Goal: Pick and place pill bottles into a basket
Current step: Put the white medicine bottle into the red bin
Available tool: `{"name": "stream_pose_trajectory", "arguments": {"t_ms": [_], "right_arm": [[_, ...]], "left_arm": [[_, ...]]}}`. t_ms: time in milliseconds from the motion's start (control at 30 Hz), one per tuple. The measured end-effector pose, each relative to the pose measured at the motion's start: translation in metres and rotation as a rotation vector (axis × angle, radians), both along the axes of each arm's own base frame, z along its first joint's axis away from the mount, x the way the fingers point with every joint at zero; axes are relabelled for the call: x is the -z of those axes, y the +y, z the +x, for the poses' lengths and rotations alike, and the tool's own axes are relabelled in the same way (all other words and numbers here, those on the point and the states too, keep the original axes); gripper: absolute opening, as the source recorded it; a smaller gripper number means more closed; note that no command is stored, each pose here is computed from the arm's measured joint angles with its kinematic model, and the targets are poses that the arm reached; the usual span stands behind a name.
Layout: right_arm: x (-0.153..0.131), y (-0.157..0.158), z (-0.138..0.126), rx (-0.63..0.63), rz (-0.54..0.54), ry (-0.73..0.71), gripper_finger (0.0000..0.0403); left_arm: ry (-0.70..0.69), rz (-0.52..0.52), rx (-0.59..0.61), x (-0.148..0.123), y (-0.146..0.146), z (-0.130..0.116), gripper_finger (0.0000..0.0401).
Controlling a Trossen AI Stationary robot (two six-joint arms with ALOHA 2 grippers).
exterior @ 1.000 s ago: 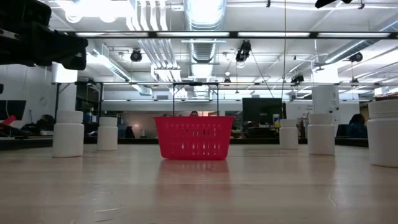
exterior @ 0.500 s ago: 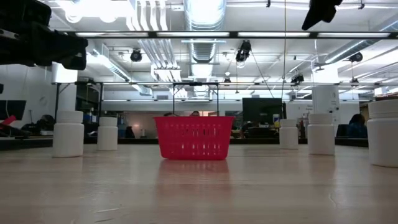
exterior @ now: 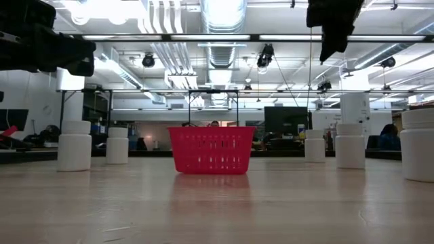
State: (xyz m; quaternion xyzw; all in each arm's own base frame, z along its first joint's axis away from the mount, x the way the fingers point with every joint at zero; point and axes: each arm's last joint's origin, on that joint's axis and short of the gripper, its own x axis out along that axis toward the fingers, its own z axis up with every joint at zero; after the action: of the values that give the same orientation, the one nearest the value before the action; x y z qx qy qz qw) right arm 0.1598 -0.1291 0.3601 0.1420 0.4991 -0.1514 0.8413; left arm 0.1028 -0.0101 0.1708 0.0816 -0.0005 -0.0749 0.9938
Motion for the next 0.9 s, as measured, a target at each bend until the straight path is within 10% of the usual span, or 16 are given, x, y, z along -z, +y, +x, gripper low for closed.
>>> {"name": "stream_pose_trajectory", "arguments": {"t_ms": [367, 900], "right_arm": [[0.0062, -0.0043, 0.0072, -0.045, 0.021, 0.016, 0.0029], [0.0092, 0.0023, 0.0102, -0.15, 0.006, 0.043, 0.022]], "left_arm": [[0.0, 0.0, 0.0, 0.0, 0.0, 0.0, 0.0002], [0.0, 0.0, 0.0, 0.0, 0.0, 0.0, 0.0002]]}}
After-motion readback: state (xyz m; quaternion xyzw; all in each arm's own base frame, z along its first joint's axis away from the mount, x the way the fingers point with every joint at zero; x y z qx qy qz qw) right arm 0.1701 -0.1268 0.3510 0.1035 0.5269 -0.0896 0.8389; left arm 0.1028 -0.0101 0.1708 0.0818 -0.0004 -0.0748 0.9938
